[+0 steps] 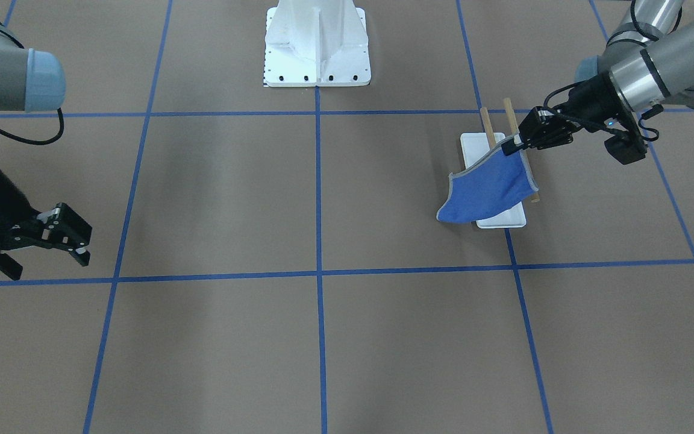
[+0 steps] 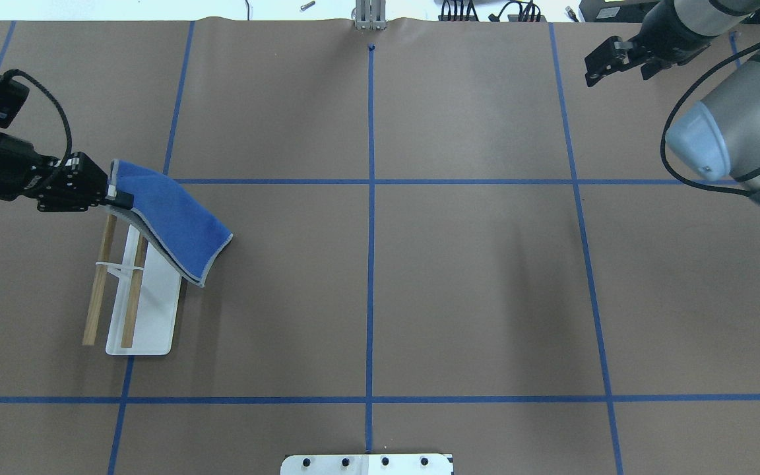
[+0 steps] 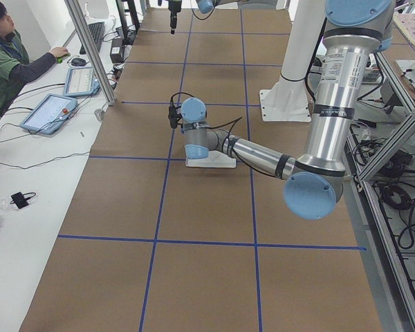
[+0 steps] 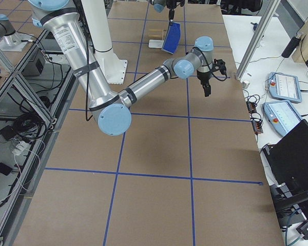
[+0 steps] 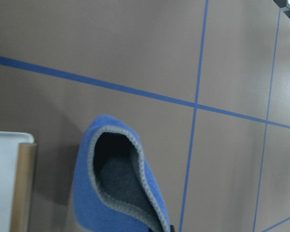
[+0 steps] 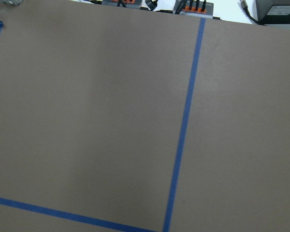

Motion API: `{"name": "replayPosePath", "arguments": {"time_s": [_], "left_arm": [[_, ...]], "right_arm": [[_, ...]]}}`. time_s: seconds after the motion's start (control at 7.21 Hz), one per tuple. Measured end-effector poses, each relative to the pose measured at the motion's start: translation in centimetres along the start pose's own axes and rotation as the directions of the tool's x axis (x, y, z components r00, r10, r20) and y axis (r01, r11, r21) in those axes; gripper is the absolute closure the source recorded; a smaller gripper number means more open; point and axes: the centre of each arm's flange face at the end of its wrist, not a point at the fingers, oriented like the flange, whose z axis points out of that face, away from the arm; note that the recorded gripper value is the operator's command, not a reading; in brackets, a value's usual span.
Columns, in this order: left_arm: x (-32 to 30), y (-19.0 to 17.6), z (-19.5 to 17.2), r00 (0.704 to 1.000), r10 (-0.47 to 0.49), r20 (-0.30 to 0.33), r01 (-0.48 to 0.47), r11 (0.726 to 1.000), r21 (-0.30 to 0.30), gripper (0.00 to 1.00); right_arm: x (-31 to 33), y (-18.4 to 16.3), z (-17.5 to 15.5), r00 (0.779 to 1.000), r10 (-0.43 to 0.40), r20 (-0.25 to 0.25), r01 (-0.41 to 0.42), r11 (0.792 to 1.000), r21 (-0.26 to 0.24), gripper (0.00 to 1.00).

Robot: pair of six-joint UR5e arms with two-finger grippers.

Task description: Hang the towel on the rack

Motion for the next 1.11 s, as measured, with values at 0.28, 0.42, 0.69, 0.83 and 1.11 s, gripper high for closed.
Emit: {"name": "replayPosePath", "arguments": {"time_s": [0.28,0.42,0.69,0.83,1.11], "left_arm": [[-3.5,0.3,-2.4,1.000,-0.014,0.010,0.013,0.999,0.030,1.00],[-5.3,0.1,-3.0,1.000,-0.004,0.022,0.003,0.999,0.042,1.00],[-9.2,-0.3,-3.7,0.998,0.036,0.057,-0.039,0.998,0.052,1.00],[-10.4,-0.2,-3.9,0.997,0.045,0.068,-0.049,0.997,0.054,1.00],[-12.3,0.7,-4.6,0.993,0.087,0.083,-0.091,0.995,0.043,0.01]], "right_arm": [[10.1,2.3,1.3,0.997,-0.053,-0.049,0.050,0.997,-0.064,0.00],[14.5,4.0,1.6,0.997,-0.063,-0.049,0.058,0.994,-0.094,0.00],[21.5,7.3,1.3,0.996,-0.080,-0.034,0.075,0.989,-0.130,0.00],[23.4,8.3,1.0,0.995,-0.094,-0.033,0.089,0.987,-0.136,0.00],[25.0,9.3,0.8,0.995,-0.093,-0.035,0.087,0.986,-0.141,0.00]]}}
